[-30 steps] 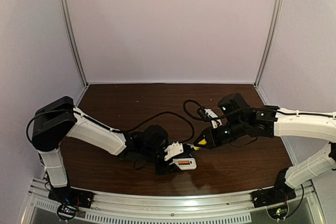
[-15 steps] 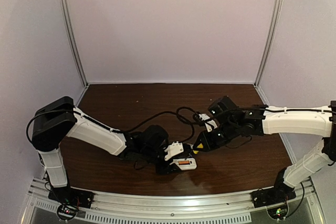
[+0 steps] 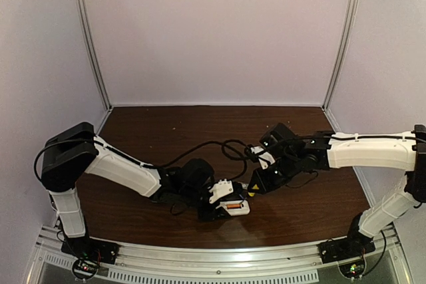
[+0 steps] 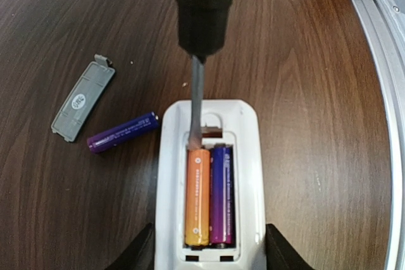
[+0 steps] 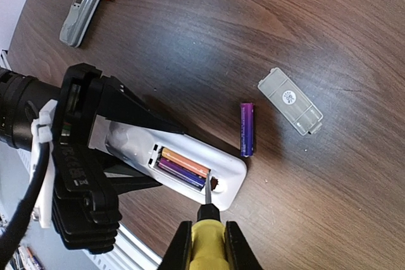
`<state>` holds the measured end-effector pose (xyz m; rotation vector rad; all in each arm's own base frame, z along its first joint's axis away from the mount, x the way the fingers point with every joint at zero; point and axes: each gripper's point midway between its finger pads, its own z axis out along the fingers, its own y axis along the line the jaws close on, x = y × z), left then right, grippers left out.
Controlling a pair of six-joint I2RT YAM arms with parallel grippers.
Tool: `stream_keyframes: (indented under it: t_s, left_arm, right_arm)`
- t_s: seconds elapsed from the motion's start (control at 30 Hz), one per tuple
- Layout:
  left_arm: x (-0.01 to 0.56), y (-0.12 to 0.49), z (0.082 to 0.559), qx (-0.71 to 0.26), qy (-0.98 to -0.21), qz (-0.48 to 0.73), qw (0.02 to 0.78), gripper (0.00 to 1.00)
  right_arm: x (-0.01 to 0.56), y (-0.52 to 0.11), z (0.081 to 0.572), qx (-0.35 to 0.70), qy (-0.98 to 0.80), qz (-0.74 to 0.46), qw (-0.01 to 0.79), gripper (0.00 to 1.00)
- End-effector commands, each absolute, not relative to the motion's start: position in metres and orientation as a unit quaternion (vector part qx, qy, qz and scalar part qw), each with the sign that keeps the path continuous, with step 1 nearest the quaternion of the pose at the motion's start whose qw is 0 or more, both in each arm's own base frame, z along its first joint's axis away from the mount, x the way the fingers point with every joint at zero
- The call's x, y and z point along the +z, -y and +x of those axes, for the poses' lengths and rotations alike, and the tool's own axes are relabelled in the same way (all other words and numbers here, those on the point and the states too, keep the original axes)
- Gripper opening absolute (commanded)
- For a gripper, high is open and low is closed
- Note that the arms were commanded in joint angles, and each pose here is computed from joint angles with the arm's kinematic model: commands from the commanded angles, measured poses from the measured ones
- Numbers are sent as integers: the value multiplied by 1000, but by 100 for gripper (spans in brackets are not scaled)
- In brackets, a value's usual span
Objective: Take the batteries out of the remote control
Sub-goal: Remove the battery from the remote control without the battery cover.
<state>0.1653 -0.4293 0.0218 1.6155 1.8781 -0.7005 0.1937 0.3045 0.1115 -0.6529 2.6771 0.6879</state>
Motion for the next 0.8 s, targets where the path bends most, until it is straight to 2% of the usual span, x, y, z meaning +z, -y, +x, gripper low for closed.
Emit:
stream_keyframes:
  t_s: [0.0,0.77]
  left_arm:
    - [-8,413,157,-235,-726,605,226,0]
    - [-10,412,160,-228,-729,604,227,0]
  right_arm:
    - [114,-307,198,229,-930,-238,160,0]
    - [102,-313,186,143,-933,-305,126,0]
